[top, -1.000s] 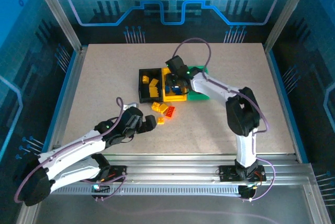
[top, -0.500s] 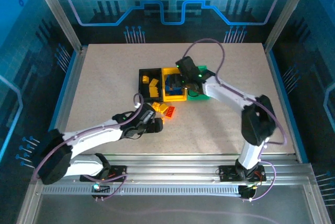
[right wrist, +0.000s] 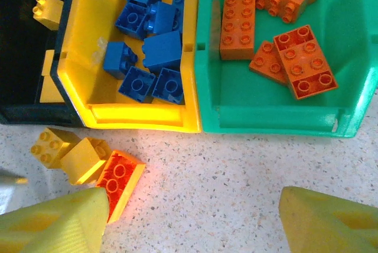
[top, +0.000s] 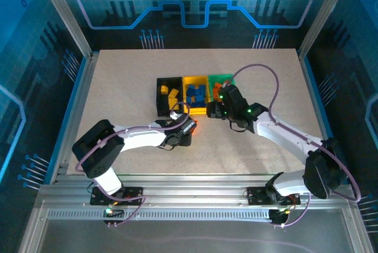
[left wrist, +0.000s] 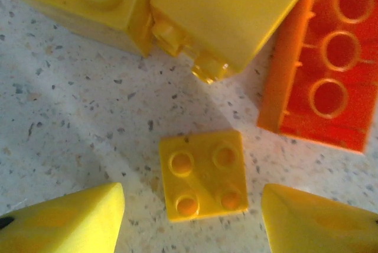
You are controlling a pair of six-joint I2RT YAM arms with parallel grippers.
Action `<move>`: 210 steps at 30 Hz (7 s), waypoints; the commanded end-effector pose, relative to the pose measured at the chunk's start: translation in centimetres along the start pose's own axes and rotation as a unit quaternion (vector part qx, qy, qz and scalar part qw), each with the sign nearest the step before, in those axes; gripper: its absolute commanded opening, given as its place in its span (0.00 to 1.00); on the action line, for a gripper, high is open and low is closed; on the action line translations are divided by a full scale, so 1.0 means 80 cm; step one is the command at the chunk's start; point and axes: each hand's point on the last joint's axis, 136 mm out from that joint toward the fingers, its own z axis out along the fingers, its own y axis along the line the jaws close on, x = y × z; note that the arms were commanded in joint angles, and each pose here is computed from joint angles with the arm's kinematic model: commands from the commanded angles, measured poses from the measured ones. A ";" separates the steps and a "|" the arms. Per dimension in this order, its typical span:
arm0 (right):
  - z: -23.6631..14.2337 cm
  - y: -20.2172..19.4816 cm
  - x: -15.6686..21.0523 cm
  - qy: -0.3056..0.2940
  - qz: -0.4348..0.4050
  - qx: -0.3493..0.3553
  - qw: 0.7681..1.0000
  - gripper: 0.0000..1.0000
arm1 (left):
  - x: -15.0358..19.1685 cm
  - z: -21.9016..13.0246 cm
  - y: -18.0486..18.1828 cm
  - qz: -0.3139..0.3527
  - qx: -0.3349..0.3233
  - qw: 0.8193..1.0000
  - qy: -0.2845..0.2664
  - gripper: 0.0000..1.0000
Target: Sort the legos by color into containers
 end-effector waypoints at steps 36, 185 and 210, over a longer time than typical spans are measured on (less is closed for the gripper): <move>-0.002 -0.018 0.002 -0.028 0.036 0.004 0.999 0.78 | -0.108 -0.123 0.036 -0.077 0.040 0.989 -0.117 0.33; 0.027 -0.015 -0.021 0.013 0.040 0.043 0.998 0.89 | -0.125 -0.030 0.039 -0.112 0.050 0.984 -0.126 0.70; 0.020 -0.026 -0.015 0.011 0.048 0.052 0.997 0.89 | -0.090 -0.023 0.039 -0.069 0.031 0.991 -0.107 0.32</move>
